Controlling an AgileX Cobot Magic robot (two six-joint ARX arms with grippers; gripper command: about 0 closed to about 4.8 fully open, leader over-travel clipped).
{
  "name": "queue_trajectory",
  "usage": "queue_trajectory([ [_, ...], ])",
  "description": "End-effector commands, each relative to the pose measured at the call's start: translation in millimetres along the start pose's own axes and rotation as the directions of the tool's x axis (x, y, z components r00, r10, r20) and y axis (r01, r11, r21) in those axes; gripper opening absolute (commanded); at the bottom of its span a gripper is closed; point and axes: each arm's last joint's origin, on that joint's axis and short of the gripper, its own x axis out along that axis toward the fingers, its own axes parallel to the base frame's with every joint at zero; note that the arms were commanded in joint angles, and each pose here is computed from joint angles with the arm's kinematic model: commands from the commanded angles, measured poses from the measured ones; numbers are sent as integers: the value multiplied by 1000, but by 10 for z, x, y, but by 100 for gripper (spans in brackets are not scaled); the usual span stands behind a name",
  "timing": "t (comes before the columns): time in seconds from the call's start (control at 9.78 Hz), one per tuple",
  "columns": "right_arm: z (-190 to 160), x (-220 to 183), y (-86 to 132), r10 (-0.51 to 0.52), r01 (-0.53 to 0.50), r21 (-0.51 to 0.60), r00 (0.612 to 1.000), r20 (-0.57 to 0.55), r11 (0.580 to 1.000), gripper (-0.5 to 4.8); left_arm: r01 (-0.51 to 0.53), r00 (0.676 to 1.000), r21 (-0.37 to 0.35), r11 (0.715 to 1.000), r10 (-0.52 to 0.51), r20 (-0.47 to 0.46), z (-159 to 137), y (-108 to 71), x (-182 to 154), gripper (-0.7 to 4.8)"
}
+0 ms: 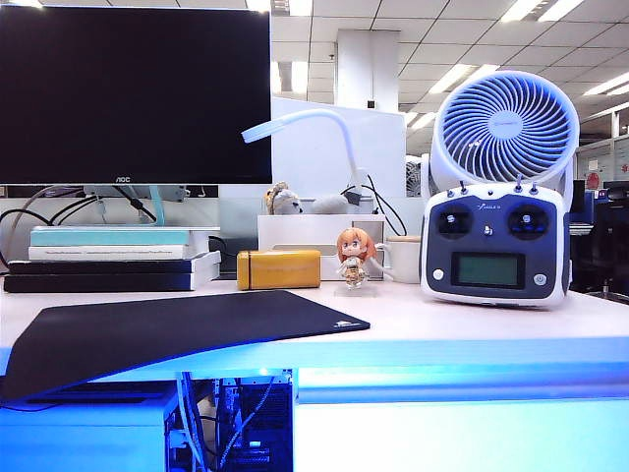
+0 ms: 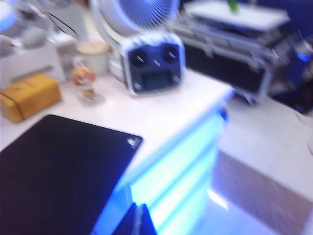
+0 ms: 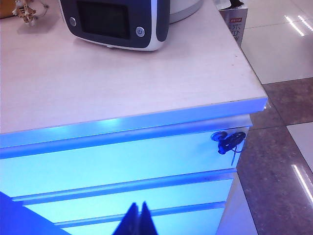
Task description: Open the drawer, place the cleaning sponge inside, then close the drawer.
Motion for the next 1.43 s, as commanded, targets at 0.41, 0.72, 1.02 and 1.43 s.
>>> queue_trajectory([
  [0.41,21,-9,2,-2,2,5,1000,10,1000,-1,-317,934,-64,946,323,154,-664,98,345,-5],
  [0.72,21,-9,2,-2,2,5,1000,10,1000,-1,-547,809,-158,822,568,152,-933,335,242,-5],
  [1.02,21,-9,2,-2,2,5,1000,11,1000,-1,-719,686,-166,675,728,-9,-1347,520,259,-5],
  [1.43,21,-9,2,-2,2,5,1000,10,1000,-1,-710,704,-64,701,706,-80,-1415,511,268,-5],
])
